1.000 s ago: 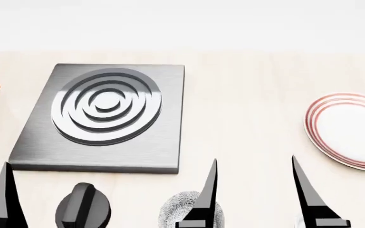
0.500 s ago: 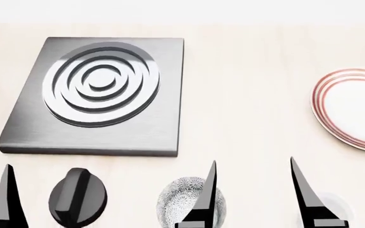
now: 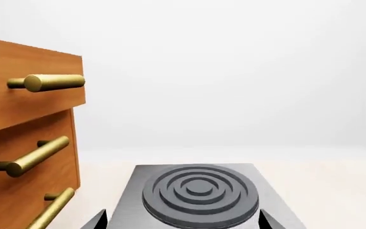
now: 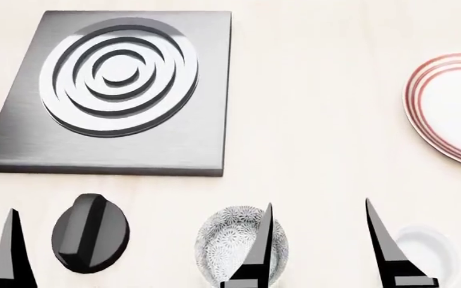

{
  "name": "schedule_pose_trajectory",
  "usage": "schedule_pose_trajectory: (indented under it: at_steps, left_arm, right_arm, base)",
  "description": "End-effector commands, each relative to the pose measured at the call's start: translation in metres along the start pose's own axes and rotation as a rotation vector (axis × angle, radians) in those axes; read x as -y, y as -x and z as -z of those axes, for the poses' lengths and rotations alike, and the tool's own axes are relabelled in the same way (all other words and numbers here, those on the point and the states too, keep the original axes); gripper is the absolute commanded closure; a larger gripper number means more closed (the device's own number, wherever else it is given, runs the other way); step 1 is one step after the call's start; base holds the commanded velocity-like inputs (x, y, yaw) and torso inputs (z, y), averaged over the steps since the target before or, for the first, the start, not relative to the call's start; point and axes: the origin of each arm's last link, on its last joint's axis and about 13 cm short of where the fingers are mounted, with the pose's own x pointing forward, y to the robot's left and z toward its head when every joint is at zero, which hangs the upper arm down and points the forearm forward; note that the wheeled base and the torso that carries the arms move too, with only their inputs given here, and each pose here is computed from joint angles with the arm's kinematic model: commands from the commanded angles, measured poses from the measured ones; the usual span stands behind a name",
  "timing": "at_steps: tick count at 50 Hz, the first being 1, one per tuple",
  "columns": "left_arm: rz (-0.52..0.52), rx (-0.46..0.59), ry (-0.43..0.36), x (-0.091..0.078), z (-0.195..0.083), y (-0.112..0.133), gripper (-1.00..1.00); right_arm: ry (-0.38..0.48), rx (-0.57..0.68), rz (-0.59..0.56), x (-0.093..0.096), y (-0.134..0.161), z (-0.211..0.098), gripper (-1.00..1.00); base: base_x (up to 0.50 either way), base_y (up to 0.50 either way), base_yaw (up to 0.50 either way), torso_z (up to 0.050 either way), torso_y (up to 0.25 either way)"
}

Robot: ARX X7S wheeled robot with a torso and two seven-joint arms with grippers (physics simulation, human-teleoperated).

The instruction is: Pick the akita bowl next to the ramekin and place it on the plate.

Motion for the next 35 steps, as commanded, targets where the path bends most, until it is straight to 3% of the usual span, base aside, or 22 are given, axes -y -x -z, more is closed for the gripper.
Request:
schedule_pose_trajectory:
  at_steps: [1, 15, 35]
  left_arm:
    - [0.003, -0.003, 0.000, 0.0003, 0.0006, 0.0001, -1.00]
    - [0.006, -0.002, -0.001, 0.0009, -0.0001, 0.0009, -1.00]
    - [0.006, -0.013, -0.006, 0.0012, 0.0038, 0.0009, -1.00]
  right_arm:
    - [0.000, -0.001, -0.001, -0.0002, -0.0003, 0.0002, -1.00]
    - [-0.003, -0.001, -0.002, -0.0004, 0.0004, -0.0003, -1.00]
    - [-0.016, -0.059, -0.018, -0.0014, 0.0013, -0.0061, -1.00]
  base:
    - [0.00, 0.00, 0.00, 0.000, -0.117]
    - [0.00, 0.00, 0.00, 0.000, -0.115]
    - [0.00, 0.00, 0.00, 0.000, -0.002]
